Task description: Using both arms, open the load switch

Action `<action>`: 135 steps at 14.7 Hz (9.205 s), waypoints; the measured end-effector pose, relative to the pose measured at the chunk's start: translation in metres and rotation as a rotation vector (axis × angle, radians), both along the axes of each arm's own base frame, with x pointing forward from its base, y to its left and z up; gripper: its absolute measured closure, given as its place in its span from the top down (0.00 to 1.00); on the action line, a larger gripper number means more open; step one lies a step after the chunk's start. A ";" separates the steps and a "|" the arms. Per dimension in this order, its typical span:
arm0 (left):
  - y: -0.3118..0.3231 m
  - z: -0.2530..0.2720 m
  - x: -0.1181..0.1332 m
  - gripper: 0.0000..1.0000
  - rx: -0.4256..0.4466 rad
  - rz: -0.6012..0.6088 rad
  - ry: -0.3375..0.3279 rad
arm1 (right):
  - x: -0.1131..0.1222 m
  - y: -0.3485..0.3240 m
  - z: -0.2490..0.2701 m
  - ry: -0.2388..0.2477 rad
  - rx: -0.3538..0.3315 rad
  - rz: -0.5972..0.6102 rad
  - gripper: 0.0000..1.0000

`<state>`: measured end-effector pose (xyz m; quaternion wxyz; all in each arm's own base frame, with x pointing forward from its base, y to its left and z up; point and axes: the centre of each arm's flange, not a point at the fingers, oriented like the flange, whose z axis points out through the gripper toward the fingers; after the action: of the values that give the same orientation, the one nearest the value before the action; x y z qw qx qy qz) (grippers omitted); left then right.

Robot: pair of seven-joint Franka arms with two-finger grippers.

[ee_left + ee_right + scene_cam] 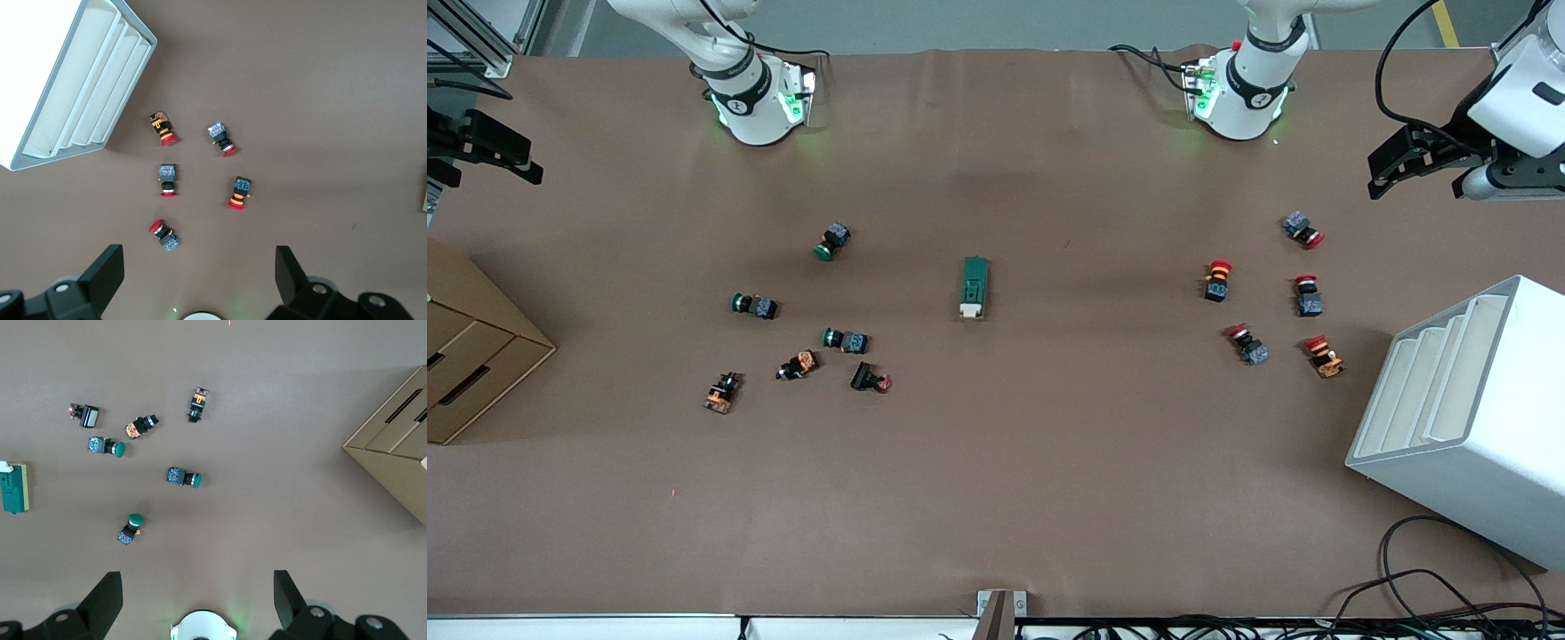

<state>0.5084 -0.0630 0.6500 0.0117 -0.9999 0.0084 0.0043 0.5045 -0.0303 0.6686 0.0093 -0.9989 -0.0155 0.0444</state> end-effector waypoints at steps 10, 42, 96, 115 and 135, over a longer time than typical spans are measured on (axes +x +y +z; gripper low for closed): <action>-0.110 -0.053 0.036 1.00 -0.019 -0.142 0.026 | 0.001 0.002 0.000 -0.008 0.028 0.036 1.00; -0.524 -0.510 -0.283 0.94 0.047 -0.056 -0.628 | 0.059 0.252 -0.177 0.156 -0.161 -0.996 1.00; -0.504 -0.561 -0.295 0.96 -0.048 -0.159 -1.026 | -0.021 0.523 -0.438 0.420 -0.562 -1.212 1.00; -0.504 -0.561 -0.291 0.96 -0.046 -0.152 -1.029 | -0.041 0.536 -0.452 0.407 -0.595 -1.178 1.00; -0.508 -0.543 -0.262 0.96 -0.037 -0.071 -1.047 | 0.168 0.253 -0.249 0.141 -0.148 -0.440 1.00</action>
<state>0.2468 -0.5714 0.1074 -0.0031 -0.8673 0.0355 -0.4964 0.6728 0.2226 0.4197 -0.0532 -0.9705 0.2066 0.1118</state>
